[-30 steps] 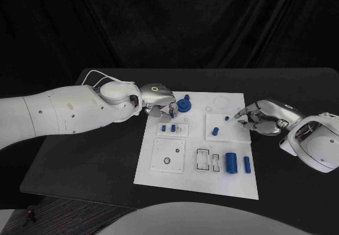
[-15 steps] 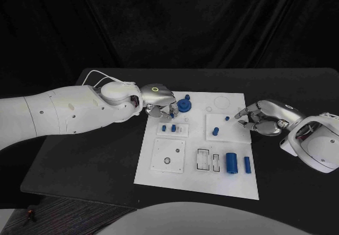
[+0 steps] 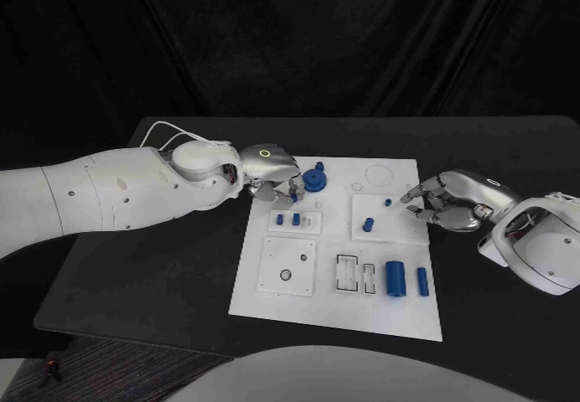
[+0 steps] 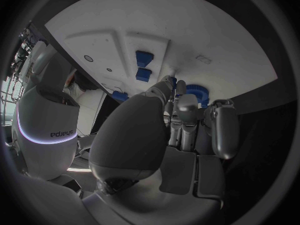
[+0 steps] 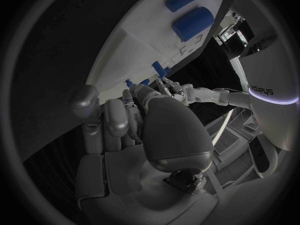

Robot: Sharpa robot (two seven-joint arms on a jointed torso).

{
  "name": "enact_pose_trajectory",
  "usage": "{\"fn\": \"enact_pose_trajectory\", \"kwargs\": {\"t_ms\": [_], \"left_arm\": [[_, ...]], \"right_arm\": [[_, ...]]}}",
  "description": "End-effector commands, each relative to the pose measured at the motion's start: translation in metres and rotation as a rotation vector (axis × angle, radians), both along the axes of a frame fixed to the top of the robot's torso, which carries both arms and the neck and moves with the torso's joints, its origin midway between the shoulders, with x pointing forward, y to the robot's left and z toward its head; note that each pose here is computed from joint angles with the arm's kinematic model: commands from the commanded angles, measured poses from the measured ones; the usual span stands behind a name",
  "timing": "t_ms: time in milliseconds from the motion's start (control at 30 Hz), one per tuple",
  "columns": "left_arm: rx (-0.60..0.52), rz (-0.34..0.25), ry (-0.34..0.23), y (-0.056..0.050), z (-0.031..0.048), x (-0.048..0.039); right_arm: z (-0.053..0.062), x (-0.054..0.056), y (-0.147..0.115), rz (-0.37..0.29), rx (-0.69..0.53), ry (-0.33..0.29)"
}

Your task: Assemble the parts on the task board

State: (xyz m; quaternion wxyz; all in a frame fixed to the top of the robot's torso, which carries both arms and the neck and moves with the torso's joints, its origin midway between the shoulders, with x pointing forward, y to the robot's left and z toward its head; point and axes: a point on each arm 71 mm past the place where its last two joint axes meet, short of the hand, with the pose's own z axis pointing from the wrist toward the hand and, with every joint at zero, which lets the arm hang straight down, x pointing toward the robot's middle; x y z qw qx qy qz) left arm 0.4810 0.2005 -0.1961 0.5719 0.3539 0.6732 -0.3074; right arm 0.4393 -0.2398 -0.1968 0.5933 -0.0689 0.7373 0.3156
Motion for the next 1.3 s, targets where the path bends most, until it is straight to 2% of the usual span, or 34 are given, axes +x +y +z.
{"fn": "enact_pose_trajectory", "kwargs": {"t_ms": [33, 1300], "left_arm": [[0.025, -0.006, 0.028, -0.0005, -0.0079, -0.0031], [0.041, 0.018, 0.049, 0.0044, -0.0134, -0.0038]], "right_arm": [[-0.0013, -0.0005, -0.0003, -0.003, -0.005, 0.007], [-0.0025, -0.0008, -0.0001, -0.002, -0.005, 0.011]]}}
